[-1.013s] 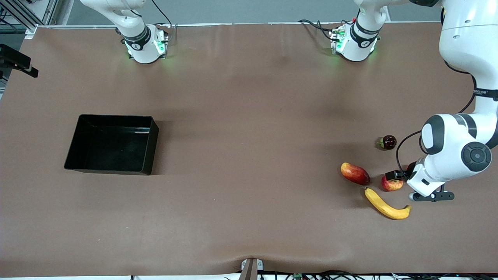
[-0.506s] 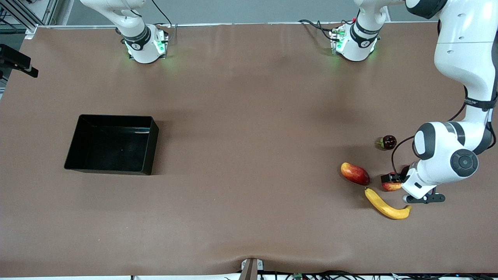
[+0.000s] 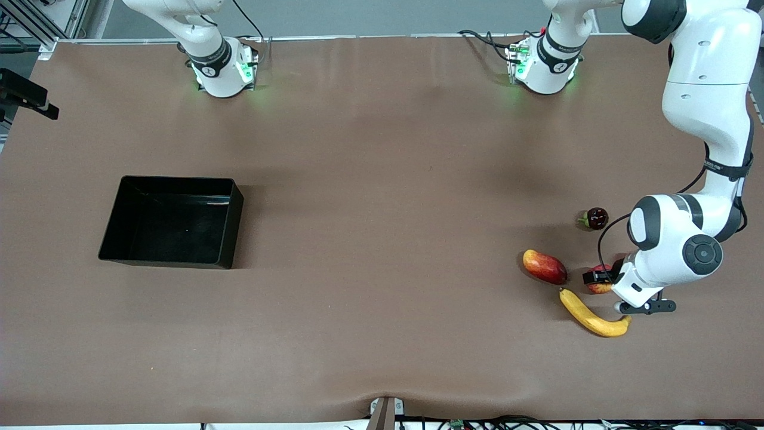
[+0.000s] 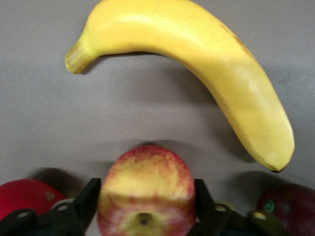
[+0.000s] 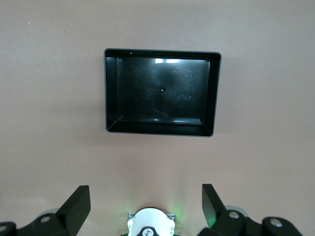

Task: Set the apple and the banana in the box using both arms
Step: 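Lower the left gripper and close it on the red-yellow apple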

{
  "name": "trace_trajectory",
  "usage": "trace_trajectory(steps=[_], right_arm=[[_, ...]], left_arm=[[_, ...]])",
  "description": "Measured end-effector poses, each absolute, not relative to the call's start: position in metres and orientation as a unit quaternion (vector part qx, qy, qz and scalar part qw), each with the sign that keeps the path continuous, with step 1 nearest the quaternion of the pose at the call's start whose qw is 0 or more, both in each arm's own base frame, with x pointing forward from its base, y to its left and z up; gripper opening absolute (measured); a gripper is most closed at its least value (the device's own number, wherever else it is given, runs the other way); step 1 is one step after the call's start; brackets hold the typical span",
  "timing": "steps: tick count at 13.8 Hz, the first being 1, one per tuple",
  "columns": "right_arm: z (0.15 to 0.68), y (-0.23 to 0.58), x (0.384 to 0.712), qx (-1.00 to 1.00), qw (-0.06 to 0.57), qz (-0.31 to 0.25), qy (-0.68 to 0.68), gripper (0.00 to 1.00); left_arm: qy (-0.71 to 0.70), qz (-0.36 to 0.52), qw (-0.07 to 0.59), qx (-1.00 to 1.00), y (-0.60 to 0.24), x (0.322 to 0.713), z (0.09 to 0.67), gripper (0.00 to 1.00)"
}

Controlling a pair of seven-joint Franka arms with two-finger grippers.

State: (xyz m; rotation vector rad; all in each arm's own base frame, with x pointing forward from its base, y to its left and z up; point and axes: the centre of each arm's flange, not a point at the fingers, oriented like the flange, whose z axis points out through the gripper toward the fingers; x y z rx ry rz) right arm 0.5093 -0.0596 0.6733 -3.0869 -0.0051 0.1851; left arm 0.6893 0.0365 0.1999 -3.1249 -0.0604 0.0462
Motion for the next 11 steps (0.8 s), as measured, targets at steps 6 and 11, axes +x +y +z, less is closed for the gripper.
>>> trace_trajectory(steps=[6,11], right_arm=[[0.614,-0.088,0.541,-0.993,0.023,0.115,0.024,1.00],[0.570,-0.117,0.559,-0.988,0.028,0.146,0.047,1.00]], left_arm=[[-0.007,0.019,0.002,-1.000,0.023,0.695,0.232,0.72],[0.028,0.016,-0.013,-0.999,-0.051,0.682,0.357,0.72]])
